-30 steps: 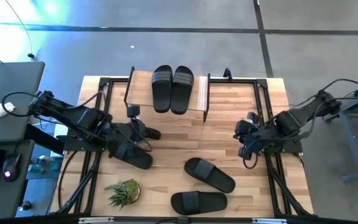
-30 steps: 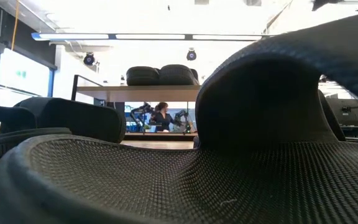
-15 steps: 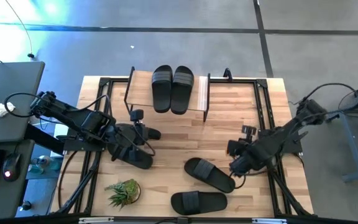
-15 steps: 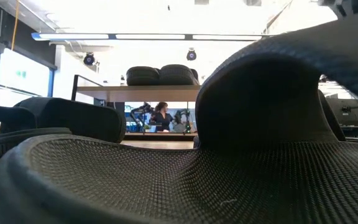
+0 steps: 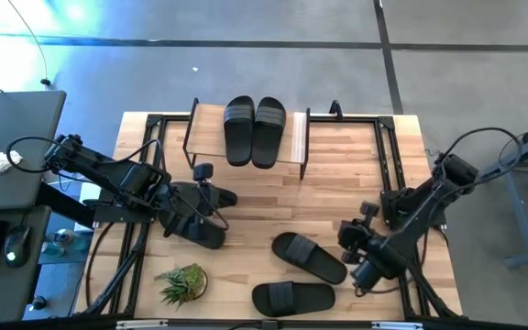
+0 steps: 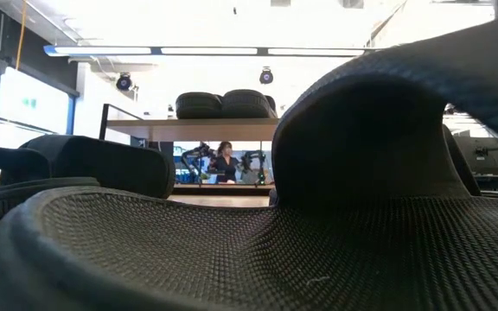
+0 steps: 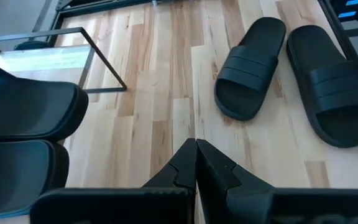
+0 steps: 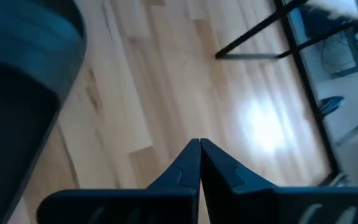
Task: Pick and place slides into the shelf
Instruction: Put the black slide under the shelf
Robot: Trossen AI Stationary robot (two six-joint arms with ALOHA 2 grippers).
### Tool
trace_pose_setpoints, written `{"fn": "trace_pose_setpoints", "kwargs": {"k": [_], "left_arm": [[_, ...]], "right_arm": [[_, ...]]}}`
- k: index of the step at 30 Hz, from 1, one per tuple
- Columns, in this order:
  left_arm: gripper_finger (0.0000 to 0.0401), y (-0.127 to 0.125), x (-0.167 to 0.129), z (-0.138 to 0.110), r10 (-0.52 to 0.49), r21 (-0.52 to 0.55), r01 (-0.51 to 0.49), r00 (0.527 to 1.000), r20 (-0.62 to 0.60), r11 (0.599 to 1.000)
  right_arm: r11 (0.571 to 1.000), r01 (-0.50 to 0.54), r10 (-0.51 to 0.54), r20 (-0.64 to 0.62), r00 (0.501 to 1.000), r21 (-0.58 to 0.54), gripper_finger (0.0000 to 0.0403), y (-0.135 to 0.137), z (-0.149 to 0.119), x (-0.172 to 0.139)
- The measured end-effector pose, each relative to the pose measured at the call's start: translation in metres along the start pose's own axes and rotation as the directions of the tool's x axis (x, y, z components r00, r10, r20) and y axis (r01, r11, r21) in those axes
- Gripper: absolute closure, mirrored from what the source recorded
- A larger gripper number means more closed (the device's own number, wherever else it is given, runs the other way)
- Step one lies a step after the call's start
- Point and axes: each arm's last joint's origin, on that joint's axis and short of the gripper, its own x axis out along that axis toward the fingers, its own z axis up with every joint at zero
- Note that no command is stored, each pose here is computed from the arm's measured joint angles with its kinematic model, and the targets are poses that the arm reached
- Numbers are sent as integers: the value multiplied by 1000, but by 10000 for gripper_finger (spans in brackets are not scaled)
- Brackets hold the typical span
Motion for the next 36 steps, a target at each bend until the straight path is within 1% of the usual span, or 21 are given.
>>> {"fn": "trace_pose_setpoints", "kwargs": {"k": [2, 4, 6, 8, 10, 12, 15, 17, 19, 24, 28, 29, 32, 36], "left_arm": [[401, 0, 0, 0, 0, 0, 0, 1000, 0, 1000], [401, 0, 0, 0, 0, 0, 0, 1000, 0, 1000], [401, 0, 0, 0, -13, -1, 13, 1000, -2, 1000], [401, -1, 0, 0, -33, -2, 33, 999, -4, 999], [401, -1, 0, 0, -45, -2, 45, 999, -6, 999], [401, -1, 0, 0, -54, 1, 54, 999, -7, 999], [401, -2, 0, -1, -68, 2, 69, 998, -13, 998], [401, -2, 0, -2, -85, 6, 85, 996, -27, 996], [401, -2, 0, -3, -97, 10, 98, 994, -43, 995], [401, -2, 0, -6, -106, 38, 109, 992, -75, 993], [401, -3, -1, -8, -146, 38, 150, 985, -93, 988], [401, -4, -1, -8, -159, 42, 164, 982, -97, 986], [401, -4, -1, -8, -173, 52, 179, 980, -102, 982], [401, -4, -1, -7, -175, 56, 181, 981, -88, 982]], "right_arm": [[999, -8, 8, 8, 1000, 45, 403, 4, -13, 6], [996, -28, 26, 21, 999, 85, 403, 8, -20, 9], [991, -47, 43, 33, 999, 123, 403, 10, -22, 7], [988, -68, 62, 47, 997, 136, 403, 11, -17, 2], [988, -92, 85, 62, 994, 124, 403, 11, -9, -5], [991, -109, 105, 59, 993, 74, 403, 10, -3, -10], [990, -142, 142, 1, 990, -14, 403, 10, 1, -12], [986, -168, 168, -16, 986, 7, 403, 11, 5, -13], [982, -189, 189, 17, 982, 26, 403, 13, 8, -13], [968, -247, 249, 94, 964, -34, 403, 22, 16, -14], [937, -349, 344, 112, 932, 31, 402, 29, 27, -13], [930, -366, 360, 124, 925, 28, 401, 30, 30, -13], [924, -381, 379, 162, 911, -26, 382, 32, 36, -12], [921, -386, 388, 176, 905, -49, 330, 32, 43, -9]]}}
